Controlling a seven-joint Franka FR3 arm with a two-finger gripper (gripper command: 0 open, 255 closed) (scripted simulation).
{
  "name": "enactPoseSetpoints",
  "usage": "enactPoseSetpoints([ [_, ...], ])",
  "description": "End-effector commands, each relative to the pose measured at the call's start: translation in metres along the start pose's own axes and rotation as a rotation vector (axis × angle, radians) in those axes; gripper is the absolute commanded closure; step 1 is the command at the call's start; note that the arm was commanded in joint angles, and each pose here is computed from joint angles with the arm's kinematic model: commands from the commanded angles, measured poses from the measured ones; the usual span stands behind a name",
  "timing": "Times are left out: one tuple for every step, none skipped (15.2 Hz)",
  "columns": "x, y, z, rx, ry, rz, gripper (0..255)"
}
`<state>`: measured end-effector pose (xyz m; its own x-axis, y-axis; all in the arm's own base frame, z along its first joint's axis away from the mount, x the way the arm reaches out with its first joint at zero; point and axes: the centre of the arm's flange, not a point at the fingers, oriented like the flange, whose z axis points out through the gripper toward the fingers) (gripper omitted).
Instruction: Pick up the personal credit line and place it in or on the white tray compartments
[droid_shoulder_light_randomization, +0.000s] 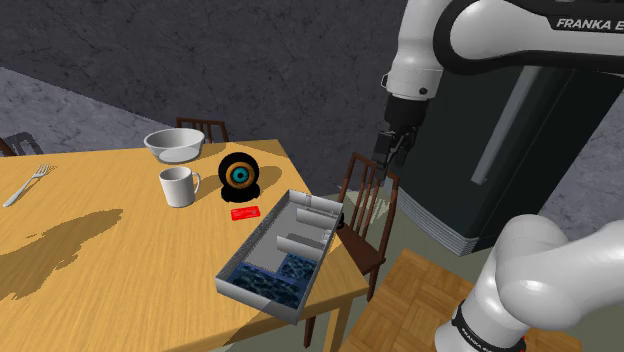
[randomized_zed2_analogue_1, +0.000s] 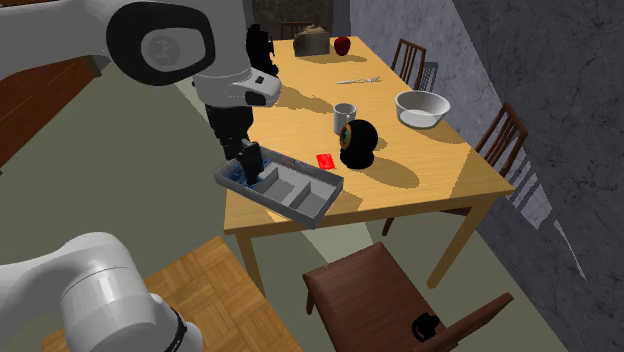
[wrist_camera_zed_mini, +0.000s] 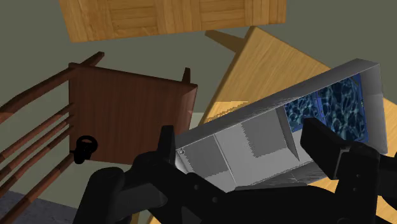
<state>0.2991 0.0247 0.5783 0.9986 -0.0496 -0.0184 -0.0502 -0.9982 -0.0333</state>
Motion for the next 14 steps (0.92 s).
enactPoseSetpoints([
  [0.000, 0.000, 0.000, 0.000, 0.000, 0.000, 0],
  [0.007, 0.003, 0.009, 0.008, 0.015, -0.029, 0],
  [0.015, 0.006, 0.018, 0.015, 0.029, -0.059, 0],
  [0.023, 0.009, 0.026, 0.023, 0.044, -0.088, 0],
  [0.031, 0.012, 0.035, 0.031, 0.059, -0.117, 0],
  [0.039, 0.014, 0.043, 0.039, 0.073, -0.147, 0],
  [0.047, 0.016, 0.051, 0.046, 0.088, -0.176, 0],
  [0.056, 0.017, 0.060, 0.054, 0.103, -0.205, 0],
  [0.065, 0.019, 0.068, 0.062, 0.117, -0.235, 0],
  [0.074, 0.020, 0.076, 0.070, 0.132, -0.264, 0],
  [0.083, 0.020, 0.084, 0.077, 0.146, -0.293, 0],
  [0.092, 0.020, 0.091, 0.085, 0.161, -0.323, 0],
  [0.101, 0.020, 0.099, 0.093, 0.176, -0.352, 0],
  [0.110, 0.020, 0.106, 0.101, 0.190, -0.381, 0],
])
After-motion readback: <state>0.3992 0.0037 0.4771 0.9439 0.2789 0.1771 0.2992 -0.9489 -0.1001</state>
